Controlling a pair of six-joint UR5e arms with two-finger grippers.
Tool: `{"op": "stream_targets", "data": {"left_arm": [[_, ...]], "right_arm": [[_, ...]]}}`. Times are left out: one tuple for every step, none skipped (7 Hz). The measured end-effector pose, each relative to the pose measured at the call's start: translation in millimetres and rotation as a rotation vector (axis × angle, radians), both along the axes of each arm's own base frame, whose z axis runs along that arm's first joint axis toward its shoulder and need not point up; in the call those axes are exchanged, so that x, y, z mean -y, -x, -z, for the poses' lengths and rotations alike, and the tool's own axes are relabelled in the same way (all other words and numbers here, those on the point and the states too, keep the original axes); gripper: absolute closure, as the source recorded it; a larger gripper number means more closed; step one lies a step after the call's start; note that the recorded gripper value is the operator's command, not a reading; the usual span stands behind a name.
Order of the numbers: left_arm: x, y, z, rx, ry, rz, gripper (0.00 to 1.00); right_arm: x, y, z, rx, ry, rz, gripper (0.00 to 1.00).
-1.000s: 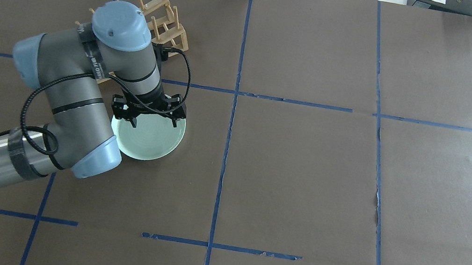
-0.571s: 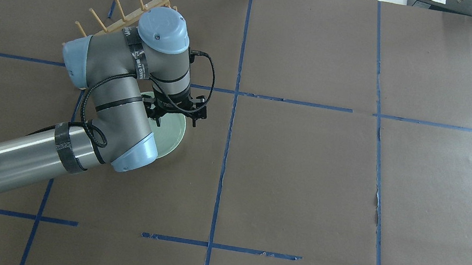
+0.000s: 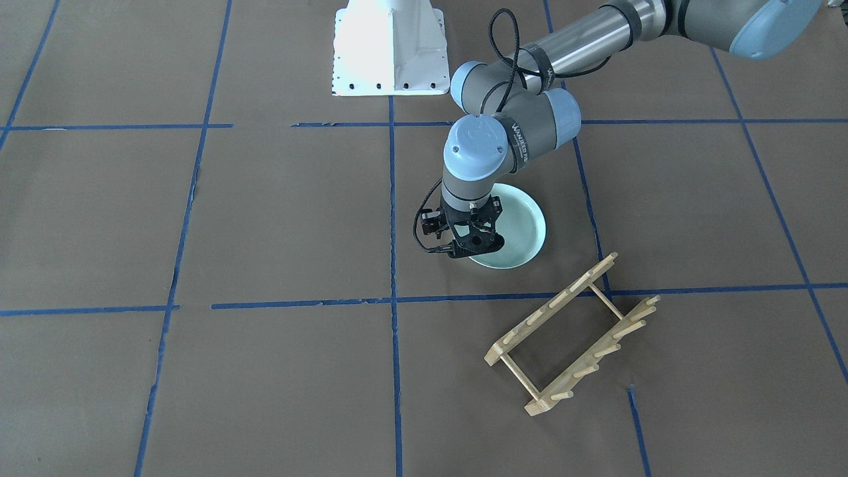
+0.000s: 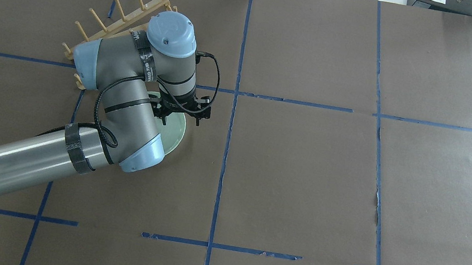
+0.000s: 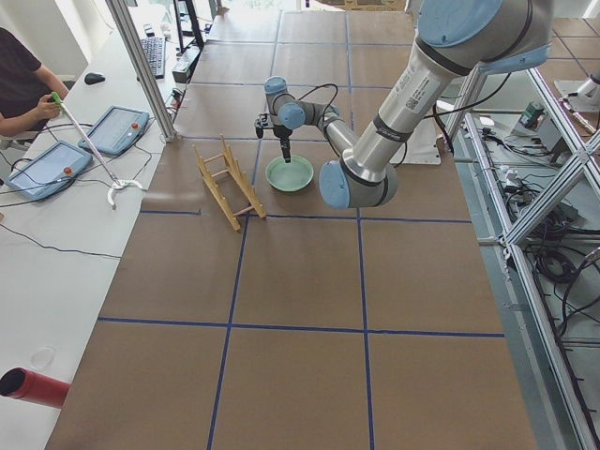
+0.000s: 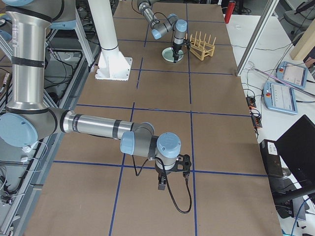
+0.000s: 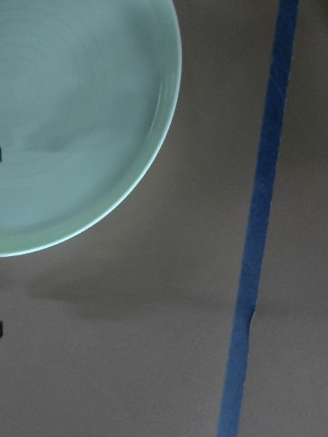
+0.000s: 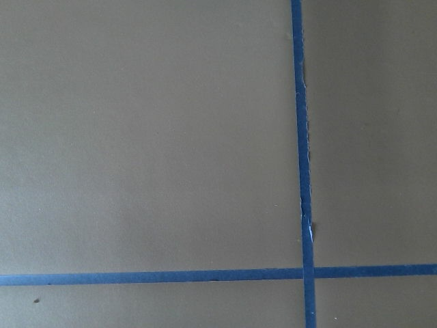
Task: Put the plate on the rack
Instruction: 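Close the left gripper on the plate rim farthest from the robot, then lift the plate with the left gripper and tilt it upright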
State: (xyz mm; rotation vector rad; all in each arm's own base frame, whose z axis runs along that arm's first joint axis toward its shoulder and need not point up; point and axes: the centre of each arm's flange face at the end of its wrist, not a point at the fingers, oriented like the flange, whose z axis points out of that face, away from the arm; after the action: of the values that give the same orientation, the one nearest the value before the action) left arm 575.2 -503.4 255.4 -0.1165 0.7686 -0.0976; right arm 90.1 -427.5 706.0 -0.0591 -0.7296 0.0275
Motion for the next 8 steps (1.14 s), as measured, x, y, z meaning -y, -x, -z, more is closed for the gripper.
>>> {"op": "stream_targets", "data": {"left_arm": [[-1, -1, -3, 0.005, -0.004, 0.000, 0.69], [-2, -1, -4, 0.007, -0.004, 0.001, 0.95], [-2, -2, -5, 0.007, -0.004, 0.000, 1.00], [-2, -1, -4, 0.006, -0.005, 0.000, 1.00], [-3, -1, -4, 0.004, -0.007, 0.000, 1.00], [-3, -1, -3, 0.001, -0.005, 0.001, 1.00], [1, 9, 7, -0.014, -0.008, 0.015, 1.00], [12, 36, 31, -0.043, -0.023, 0.048, 1.00]], "right_arm": [[0, 0, 0, 0.000, 0.000, 0.000, 0.00], [0, 0, 0, 0.000, 0.000, 0.000, 0.00], [0, 0, 0, 0.000, 0.000, 0.000, 0.00], [0, 0, 0, 0.000, 0.000, 0.000, 0.00], [0, 0, 0, 0.000, 0.000, 0.000, 0.00], [0, 0, 0, 0.000, 0.000, 0.000, 0.00], [0, 0, 0, 0.000, 0.000, 0.000, 0.00], [0, 0, 0, 0.000, 0.000, 0.000, 0.00]]}}
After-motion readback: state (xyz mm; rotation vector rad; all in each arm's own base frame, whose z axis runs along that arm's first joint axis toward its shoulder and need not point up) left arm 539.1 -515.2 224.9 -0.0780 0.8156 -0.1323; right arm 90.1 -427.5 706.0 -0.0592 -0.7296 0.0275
